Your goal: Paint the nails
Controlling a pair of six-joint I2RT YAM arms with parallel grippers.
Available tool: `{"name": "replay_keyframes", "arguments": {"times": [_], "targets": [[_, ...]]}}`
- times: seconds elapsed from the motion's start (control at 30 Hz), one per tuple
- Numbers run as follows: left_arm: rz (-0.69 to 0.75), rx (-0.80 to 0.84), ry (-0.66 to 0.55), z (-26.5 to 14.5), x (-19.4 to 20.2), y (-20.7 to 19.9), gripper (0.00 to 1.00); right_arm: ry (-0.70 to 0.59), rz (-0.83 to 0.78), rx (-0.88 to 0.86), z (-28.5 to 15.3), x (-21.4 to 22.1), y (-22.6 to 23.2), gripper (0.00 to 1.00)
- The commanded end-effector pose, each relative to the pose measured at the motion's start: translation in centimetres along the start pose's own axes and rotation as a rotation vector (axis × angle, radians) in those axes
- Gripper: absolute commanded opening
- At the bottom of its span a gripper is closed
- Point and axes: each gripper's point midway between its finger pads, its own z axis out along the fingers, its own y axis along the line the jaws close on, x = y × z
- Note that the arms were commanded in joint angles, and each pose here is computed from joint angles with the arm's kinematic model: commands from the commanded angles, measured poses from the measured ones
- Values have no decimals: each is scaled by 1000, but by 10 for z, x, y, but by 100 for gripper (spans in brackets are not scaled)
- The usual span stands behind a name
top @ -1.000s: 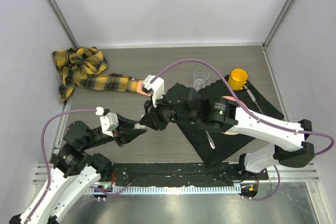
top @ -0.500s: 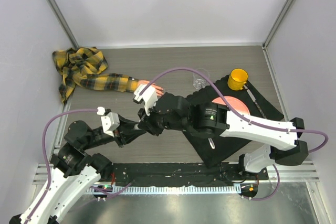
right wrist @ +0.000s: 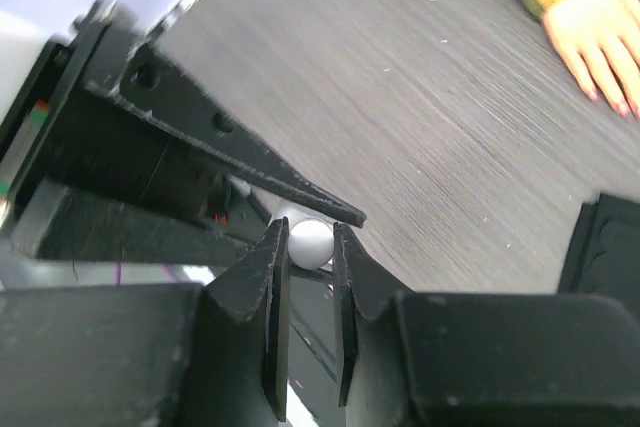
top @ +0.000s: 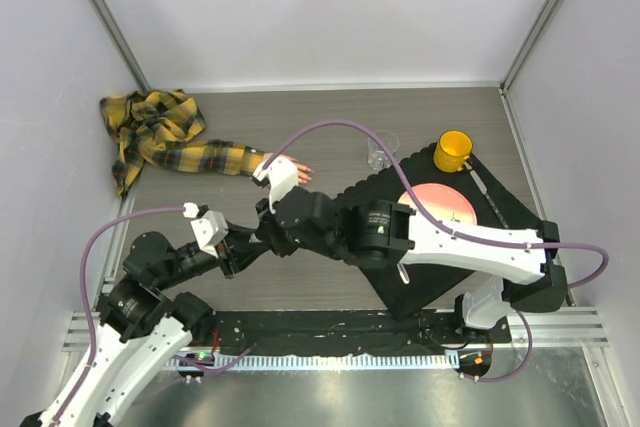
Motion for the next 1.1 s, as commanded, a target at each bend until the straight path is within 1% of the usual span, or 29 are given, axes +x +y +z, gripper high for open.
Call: {"name": "replay_keyframes", "arguments": {"times": [0.0, 0.03, 0.13, 0.27, 0.33, 0.43, 0.47, 0.57, 0.6, 0.67, 0.7, 0.93, 0.97, 1.03, 1.07], "targets": [[107, -54, -154, -4, -45, 7, 0, -68, 184, 56, 31, 10, 38, 0], [109, -51, -157, -4, -44, 6, 0, -70, 179, 78, 40, 9, 41, 0], [111, -46, -162, -5, -46, 4, 0, -89, 169, 123, 40, 7, 34, 1], [117, -45, -175, -8, -48, 3, 0, -125, 188, 107, 30, -1, 32, 2], [118, -43, -179, -8, -48, 2, 0, -123, 158, 99, 26, -6, 33, 6], [118, -43, -186, -10, -49, 1, 0, -124, 129, 79, 22, -10, 35, 15], [118, -44, -186, -10, -49, 1, 0, -127, 122, 78, 20, -11, 34, 21], [124, -47, -197, -12, -51, 1, 0, -145, 110, 80, 11, -18, 31, 28], [125, -52, -197, -12, -50, 1, 0, -155, 113, 76, 4, -23, 29, 33], [124, -61, -198, -13, -50, 3, 0, -160, 99, 72, -1, -26, 28, 38], [122, -65, -199, -13, -51, 3, 0, -162, 96, 70, -4, -27, 27, 43], [117, -63, -195, -12, -50, 4, 0, -185, 57, 30, -36, -35, 17, 63], [119, -64, -195, -12, -51, 4, 0, -197, 56, 10, -46, -39, 16, 67], [117, -62, -194, -12, -52, 3, 0, -182, 19, -12, -53, -34, 13, 74], [108, -60, -192, -11, -52, 3, 0, -199, 14, -31, -66, -39, 11, 77]]}}
